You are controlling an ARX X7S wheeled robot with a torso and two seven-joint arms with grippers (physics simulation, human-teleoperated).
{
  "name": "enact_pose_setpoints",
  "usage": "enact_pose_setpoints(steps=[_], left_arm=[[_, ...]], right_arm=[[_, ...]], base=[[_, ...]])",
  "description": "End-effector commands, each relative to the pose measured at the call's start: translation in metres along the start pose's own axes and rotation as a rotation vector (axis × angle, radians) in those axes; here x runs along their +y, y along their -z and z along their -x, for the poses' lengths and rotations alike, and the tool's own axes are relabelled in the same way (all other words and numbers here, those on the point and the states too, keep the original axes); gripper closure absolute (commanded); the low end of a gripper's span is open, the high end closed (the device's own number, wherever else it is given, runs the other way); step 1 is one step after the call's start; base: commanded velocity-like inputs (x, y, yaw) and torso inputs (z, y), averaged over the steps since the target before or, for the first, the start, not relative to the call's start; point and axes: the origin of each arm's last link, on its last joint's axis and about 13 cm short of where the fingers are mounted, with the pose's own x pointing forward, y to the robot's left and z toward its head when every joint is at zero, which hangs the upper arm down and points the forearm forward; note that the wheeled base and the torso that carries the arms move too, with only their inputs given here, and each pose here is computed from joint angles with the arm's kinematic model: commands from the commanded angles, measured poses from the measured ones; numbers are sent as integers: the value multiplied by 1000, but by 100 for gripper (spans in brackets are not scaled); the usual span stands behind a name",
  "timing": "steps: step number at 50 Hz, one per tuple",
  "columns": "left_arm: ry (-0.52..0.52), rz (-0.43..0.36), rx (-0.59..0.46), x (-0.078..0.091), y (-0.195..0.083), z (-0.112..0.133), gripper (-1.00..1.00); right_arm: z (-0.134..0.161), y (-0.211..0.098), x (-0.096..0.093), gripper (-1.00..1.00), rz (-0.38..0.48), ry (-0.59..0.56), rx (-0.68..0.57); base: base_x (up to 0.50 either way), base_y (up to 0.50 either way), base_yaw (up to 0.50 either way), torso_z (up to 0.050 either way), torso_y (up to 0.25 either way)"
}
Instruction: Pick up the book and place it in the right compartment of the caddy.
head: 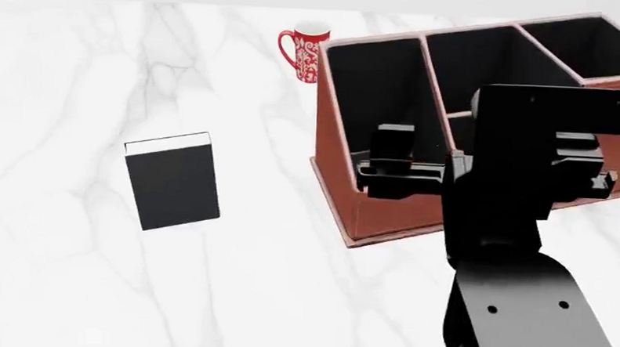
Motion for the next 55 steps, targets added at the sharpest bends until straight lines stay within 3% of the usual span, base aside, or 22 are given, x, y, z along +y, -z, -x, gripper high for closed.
enact_pose_setpoints(steps=[1,3,6,55], left_arm=[[-155,-40,-46,43,-18,24,-100],[-154,-42,-44,41,-17,23,-100],[-155,-50,-43,40,-15,22,-100],[-151,-60,-53,42,-16,24,-100]], right_arm=[[-14,-40,-1,-100,-1,21,-53],[-14,-42,-1,-100,-9,-22,-66],[-19,-44,0,-100,5,16,-40],[-19,-52,5,-100,7,-28,-41]], base=[[0,0,0,0,0],[84,0,0,0,0],[500,0,0,0,0],[500,0,0,0,1]])
